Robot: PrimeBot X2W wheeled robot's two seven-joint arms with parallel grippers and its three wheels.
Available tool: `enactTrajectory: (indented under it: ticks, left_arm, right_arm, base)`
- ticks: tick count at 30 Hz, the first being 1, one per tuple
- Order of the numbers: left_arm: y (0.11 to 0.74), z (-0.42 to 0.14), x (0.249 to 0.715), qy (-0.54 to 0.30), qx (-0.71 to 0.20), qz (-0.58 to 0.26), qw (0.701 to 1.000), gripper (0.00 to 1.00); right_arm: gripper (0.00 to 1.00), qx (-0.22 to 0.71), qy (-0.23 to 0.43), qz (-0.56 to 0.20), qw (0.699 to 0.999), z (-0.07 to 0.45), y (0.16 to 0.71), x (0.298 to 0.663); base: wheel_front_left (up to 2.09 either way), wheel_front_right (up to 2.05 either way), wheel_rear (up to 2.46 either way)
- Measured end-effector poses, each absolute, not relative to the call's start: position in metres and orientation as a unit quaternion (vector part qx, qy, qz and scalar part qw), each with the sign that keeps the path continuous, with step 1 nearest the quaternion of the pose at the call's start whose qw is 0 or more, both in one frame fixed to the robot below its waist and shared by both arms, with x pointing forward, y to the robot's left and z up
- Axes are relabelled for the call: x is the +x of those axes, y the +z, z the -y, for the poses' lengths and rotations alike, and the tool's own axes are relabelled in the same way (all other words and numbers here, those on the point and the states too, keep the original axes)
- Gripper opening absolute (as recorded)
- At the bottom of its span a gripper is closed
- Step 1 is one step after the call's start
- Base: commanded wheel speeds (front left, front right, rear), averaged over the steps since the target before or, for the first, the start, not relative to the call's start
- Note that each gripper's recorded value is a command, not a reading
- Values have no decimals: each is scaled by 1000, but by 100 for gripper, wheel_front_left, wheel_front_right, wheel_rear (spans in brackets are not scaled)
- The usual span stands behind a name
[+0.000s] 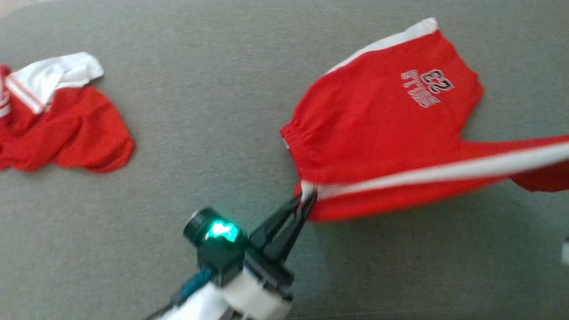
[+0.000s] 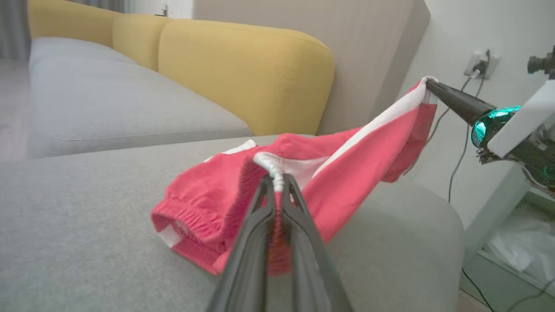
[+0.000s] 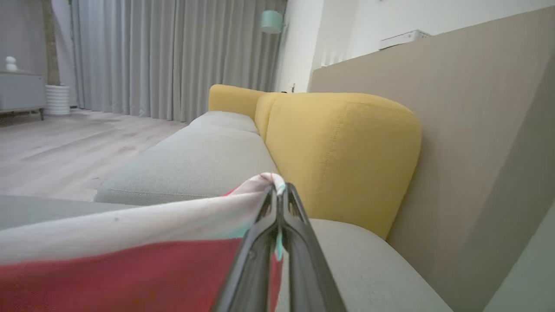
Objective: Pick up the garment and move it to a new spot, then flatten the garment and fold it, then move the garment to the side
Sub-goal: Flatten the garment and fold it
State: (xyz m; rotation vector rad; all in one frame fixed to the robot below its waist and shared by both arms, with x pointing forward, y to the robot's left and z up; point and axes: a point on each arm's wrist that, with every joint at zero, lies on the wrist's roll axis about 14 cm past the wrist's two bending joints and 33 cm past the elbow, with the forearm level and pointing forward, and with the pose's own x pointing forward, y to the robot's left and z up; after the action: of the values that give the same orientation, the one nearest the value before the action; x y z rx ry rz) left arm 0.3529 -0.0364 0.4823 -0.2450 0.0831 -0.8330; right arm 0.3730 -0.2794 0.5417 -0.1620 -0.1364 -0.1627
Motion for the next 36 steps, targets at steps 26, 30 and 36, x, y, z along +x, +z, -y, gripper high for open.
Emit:
enactTrajectory:
  ticks: [26, 30, 36]
  left_arm:
    - [417, 9, 472, -293, -195, -173, 920, 100]
    - [422, 4, 474, -281, -153, -145, 936, 100]
    - [472, -18, 488, -215, -80, -35, 973, 100]
  right_arm:
    - [100, -120, 107, -127, 979, 198, 403, 583]
    - [100, -98, 100, -147, 979, 203, 395, 577]
    - [100, -74, 62, -237, 967, 240, 370, 551]
  base:
    - [0, 0, 0]
    - [0, 0, 0]
    - [0, 0, 0]
